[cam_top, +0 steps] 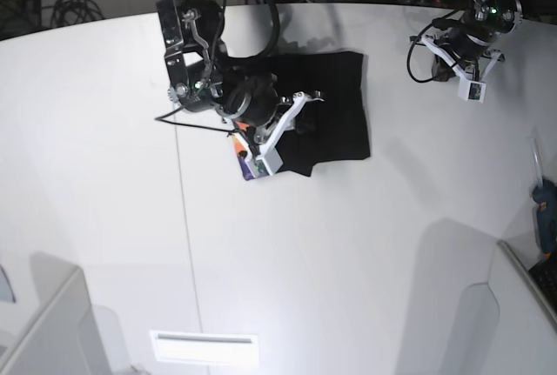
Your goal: Fold the T-shirt properly
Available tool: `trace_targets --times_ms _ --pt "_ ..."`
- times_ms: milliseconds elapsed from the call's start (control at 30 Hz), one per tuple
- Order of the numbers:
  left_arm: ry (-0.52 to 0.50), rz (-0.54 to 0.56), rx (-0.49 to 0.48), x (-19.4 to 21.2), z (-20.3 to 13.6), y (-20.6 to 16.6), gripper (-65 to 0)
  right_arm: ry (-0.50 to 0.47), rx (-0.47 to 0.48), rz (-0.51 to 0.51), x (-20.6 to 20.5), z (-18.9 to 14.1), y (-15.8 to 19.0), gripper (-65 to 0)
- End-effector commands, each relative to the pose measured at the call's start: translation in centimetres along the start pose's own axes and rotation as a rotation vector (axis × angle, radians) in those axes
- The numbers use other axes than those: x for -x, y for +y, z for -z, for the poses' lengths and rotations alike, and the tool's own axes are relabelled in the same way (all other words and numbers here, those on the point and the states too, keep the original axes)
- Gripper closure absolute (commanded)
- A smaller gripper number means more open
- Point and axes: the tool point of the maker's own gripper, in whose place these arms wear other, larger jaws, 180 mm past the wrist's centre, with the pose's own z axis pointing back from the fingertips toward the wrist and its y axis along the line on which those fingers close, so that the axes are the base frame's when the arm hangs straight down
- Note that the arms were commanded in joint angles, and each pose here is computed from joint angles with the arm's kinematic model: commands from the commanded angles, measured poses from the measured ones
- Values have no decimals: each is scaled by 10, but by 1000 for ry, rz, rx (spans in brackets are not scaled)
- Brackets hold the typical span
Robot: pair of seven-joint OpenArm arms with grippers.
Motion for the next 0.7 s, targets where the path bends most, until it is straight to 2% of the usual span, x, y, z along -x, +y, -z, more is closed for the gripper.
trace_targets --times_ms 0,333,433,567,667 --pt "-27 9 -1 -8 -3 2 0 -53 -29 -10 -18 -3 10 0" --pt "-34 11 11 -11 0 -3 0 -86 -35 -3 -24 -2 12 0" --pt "-42 16 24 -15 2 -8 0 -69 -83 -23 -19 1 30 0" --pt "-40 25 47 -16 6 -17 0 -61 -80 44 -18 5 35 0" --pt "-43 21 38 -16 5 -13 0 -82 -81 44 -21 6 39 0"
